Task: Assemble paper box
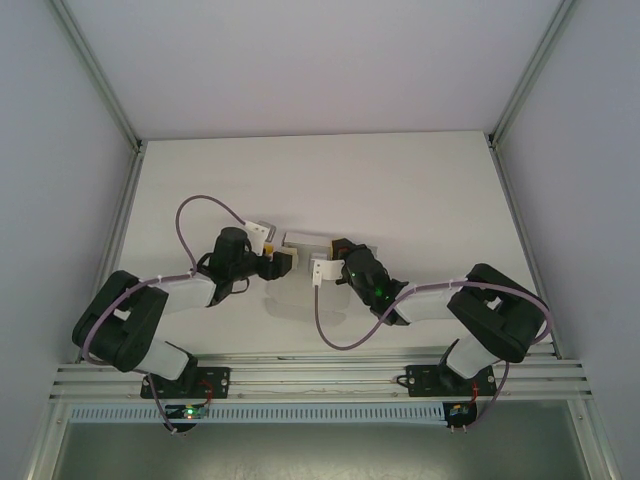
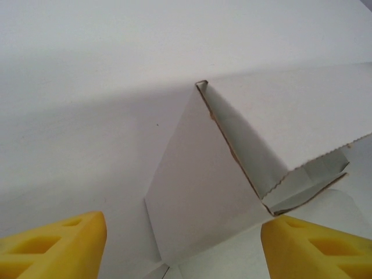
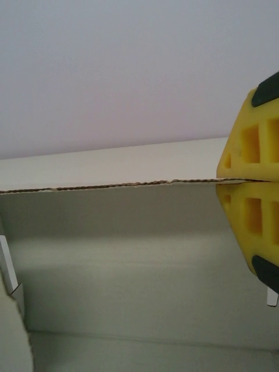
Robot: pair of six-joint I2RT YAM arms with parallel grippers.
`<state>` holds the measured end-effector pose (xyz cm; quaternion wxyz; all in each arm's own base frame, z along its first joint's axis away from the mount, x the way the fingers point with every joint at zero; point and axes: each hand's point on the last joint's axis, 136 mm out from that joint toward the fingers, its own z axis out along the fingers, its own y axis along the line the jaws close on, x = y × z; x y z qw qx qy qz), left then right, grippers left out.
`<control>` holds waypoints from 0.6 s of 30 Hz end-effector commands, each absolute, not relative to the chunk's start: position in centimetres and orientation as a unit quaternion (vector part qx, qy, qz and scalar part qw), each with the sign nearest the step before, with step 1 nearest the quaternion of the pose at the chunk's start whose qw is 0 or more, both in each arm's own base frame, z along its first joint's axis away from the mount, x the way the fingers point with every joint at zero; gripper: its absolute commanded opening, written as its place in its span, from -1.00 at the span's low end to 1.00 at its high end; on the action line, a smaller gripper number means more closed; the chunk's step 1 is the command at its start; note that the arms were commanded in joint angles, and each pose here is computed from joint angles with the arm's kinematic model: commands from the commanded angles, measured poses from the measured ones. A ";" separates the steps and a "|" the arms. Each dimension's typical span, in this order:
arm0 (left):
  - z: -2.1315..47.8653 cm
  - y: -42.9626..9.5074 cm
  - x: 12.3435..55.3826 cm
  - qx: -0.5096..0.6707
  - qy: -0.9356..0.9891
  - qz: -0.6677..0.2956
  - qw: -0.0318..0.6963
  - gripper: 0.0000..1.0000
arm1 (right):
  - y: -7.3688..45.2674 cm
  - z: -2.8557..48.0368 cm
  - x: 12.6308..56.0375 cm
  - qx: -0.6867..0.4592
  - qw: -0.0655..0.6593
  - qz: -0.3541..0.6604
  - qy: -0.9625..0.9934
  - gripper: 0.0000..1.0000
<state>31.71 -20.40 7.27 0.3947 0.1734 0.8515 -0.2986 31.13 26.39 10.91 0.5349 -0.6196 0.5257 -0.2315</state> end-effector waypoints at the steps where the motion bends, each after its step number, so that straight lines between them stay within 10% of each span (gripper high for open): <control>1: 7.2 -20.6 32.7 0.188 0.842 -0.263 0.431 0.34 | 26.6 8.1 29.3 -0.661 0.497 -0.214 0.520 -1.00; 18: 7.7 -21.2 34.7 0.177 0.819 -0.260 0.480 -0.06 | 26.9 6.7 28.4 -0.679 0.467 -0.183 0.535 -1.00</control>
